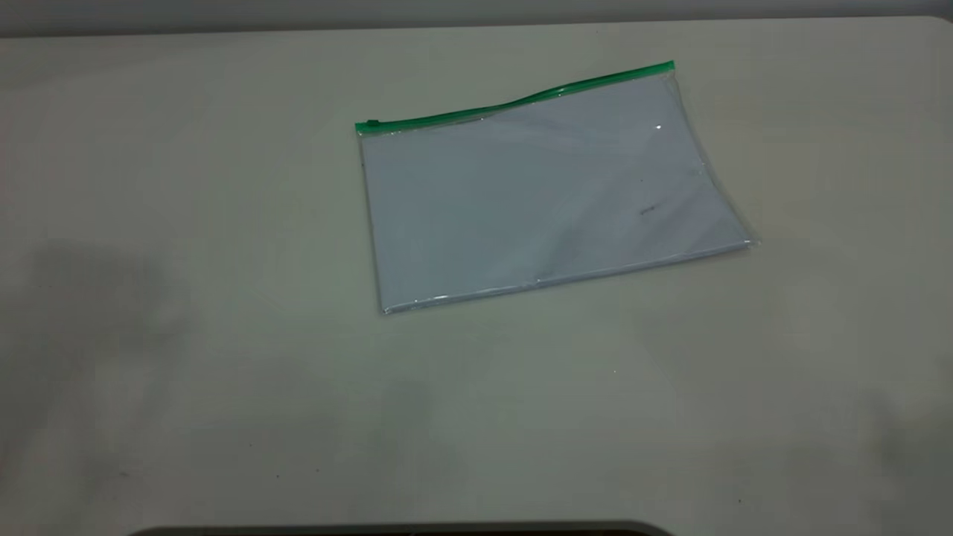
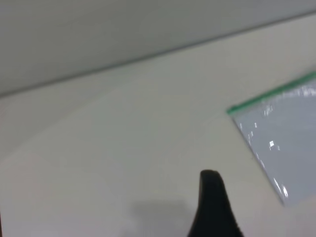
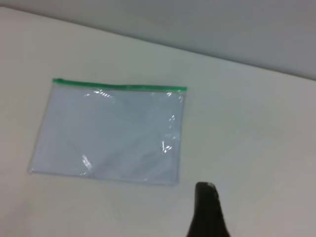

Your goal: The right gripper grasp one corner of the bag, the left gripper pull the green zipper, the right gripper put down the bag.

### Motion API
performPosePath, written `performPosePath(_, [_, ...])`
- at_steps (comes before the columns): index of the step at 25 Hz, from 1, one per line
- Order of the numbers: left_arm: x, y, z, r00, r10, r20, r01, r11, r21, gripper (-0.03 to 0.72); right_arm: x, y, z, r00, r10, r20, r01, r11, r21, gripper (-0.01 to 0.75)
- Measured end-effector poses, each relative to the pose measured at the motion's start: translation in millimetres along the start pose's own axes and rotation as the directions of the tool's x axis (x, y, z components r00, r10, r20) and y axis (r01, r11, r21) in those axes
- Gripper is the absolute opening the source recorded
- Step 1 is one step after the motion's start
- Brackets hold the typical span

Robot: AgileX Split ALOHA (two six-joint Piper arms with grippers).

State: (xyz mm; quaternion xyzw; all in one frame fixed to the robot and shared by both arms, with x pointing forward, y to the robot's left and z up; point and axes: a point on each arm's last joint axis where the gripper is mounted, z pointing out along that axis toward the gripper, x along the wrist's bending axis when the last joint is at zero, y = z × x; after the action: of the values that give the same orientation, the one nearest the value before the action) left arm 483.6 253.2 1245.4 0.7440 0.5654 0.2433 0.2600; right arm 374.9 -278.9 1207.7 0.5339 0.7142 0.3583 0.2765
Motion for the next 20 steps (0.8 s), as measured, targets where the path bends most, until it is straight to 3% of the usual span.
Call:
performPosePath(14, [-11,-161,-44,0.998,-0.069,-0.001,0.069,0.996,0.048,0.586,25,-108,-16,1.0,0.01,-0.019,-0.01,1.0,-0.013,0.582])
performPosePath(20, [-16,-228,-49,0.998,-0.07,-0.001,0.07,0.998,0.004,0.586,33,-135,-29,1.0,-0.007,-0.014,0.006,0.997,-0.075,0.582])
